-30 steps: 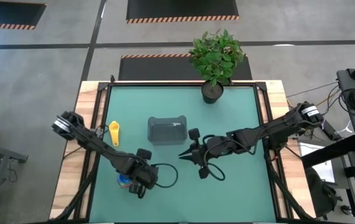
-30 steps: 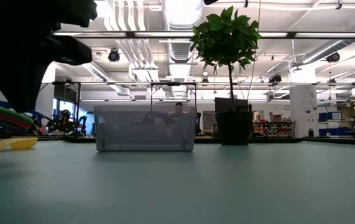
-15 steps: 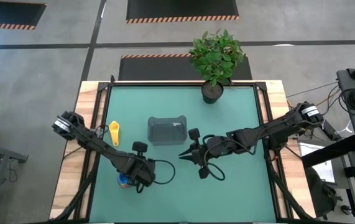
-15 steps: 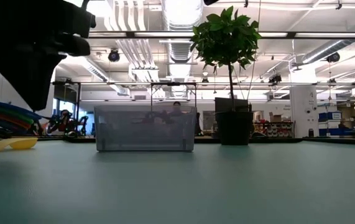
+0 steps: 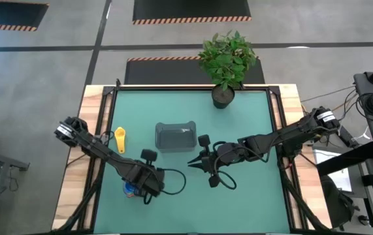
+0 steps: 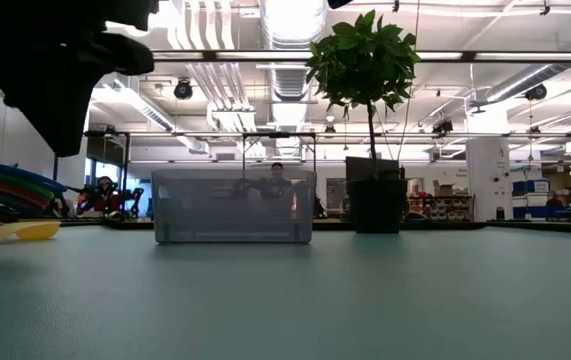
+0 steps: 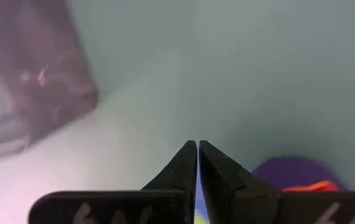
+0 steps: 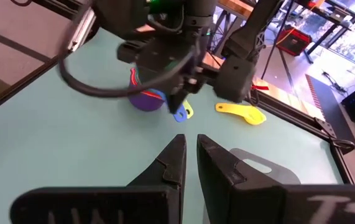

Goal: Nest measuring cups in basket
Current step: Stack the blue measuring cup on top of the green measuring cup

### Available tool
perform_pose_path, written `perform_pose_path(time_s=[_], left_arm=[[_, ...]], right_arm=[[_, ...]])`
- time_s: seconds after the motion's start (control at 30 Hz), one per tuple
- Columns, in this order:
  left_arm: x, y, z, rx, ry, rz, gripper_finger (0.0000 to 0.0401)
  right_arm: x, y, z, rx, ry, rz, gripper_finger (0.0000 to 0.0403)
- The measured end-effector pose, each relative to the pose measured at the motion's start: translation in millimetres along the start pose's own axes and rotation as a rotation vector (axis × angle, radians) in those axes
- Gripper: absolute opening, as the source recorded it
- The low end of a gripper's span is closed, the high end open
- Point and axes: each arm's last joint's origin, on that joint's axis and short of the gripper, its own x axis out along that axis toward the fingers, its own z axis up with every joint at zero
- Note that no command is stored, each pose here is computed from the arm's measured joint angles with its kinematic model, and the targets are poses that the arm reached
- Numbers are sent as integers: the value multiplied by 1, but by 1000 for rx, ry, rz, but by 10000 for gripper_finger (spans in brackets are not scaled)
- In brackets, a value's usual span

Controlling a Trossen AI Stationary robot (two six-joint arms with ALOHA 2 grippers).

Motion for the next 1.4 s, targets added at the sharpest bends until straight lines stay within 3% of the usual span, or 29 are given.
perform_pose_path(time_s=[0.17, 0.77, 1.13, 1.33, 1.4], left_arm=[[3, -5, 6, 52, -58, -92, 0], [11, 14, 1, 28, 31, -147, 0], [12, 20, -3, 21, 83, -132, 0], [12, 24, -7, -5, 115, -38, 0], [10, 23, -4, -23, 88, -53, 0]], right_arm=[[0, 1, -2, -1, 7, 3, 26], [1, 1, -4, 6, 6, 3, 26], [1, 1, -4, 6, 7, 3, 26], [1, 1, -4, 14, 7, 3, 26], [1, 1, -4, 14, 7, 3, 26]])
